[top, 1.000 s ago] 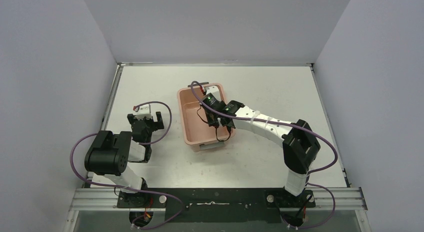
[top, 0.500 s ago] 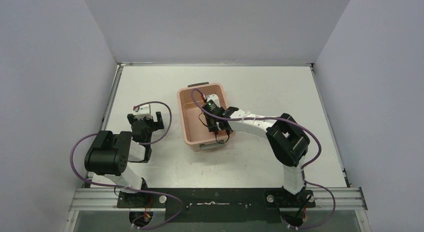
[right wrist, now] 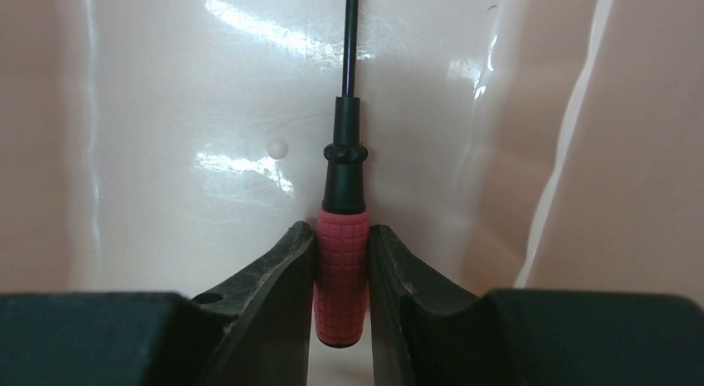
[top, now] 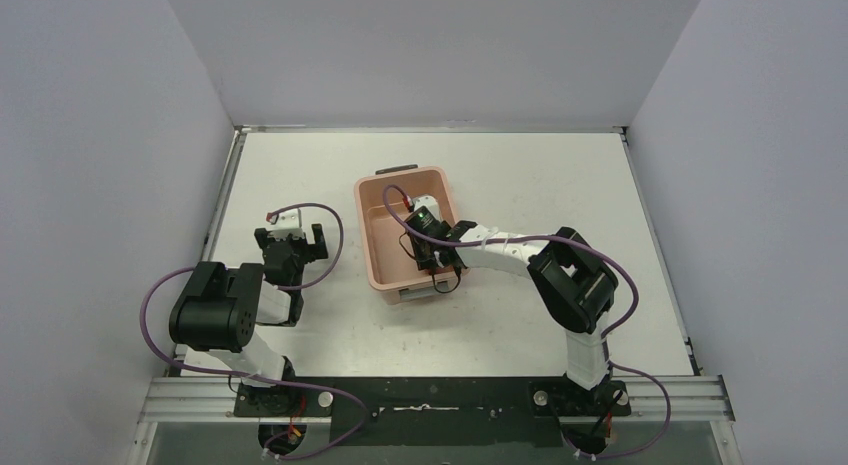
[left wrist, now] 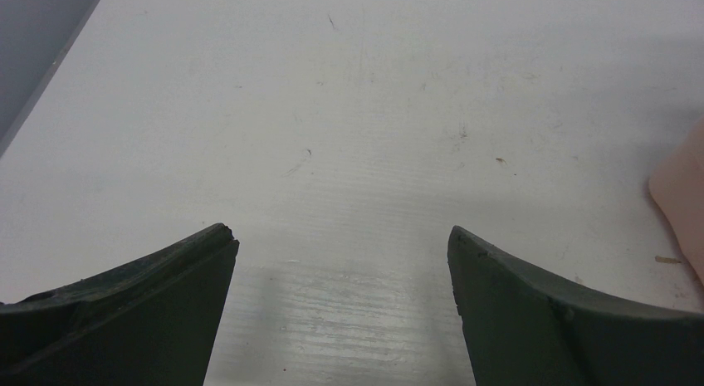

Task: Put the screwdriver in the bin
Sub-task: Place the screwdriver in the bin, then reset both arms

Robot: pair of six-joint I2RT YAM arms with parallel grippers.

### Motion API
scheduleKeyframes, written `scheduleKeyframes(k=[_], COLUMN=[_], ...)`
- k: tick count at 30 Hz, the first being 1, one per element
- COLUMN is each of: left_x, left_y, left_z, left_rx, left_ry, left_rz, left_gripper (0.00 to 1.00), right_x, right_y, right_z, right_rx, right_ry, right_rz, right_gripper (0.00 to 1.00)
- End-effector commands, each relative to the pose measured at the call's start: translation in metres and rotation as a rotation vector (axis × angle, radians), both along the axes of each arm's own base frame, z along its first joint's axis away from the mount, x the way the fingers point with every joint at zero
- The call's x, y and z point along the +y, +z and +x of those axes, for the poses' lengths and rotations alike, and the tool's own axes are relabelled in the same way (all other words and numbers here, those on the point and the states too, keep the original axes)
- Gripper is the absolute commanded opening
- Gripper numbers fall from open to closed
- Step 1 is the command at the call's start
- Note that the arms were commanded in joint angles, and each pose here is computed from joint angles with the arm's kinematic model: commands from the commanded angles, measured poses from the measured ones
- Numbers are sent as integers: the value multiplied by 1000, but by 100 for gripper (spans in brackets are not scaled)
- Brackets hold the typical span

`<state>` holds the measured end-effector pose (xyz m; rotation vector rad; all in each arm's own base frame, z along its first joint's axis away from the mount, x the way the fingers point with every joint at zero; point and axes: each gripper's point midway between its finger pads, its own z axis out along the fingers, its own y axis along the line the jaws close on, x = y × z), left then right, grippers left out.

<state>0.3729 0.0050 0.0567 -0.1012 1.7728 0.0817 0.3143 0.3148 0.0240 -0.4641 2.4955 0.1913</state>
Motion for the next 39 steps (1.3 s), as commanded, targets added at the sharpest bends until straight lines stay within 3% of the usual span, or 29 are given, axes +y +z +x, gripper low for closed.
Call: scheduleKeyframes(k=[1, 4, 9, 19, 29, 39], left_x=[-1, -1, -1, -1, -1, -1], left_y=[17, 17, 16, 16, 16, 16], left_z=[8, 8, 8, 8, 8, 8], left_rx=[-59, -60, -59, -58, -59, -58], left_ry=[-7, -6, -6, -7, -6, -6], left_rz=[1, 1, 1, 1, 0, 1], left_gripper=[97, 97, 97, 97, 97, 97], right_x=[8, 9, 8, 13, 16, 18], right_y=[2, -2, -2, 22, 60, 135], right_z=[9, 9, 9, 10, 11, 16], right_rx=[-29, -20, -26, -71, -103, -192], right_ry=[-1, 3, -1, 5, -31, -38], right_rz=[41, 40, 34, 32, 29, 63], right_gripper=[18, 22, 55, 96, 100, 100])
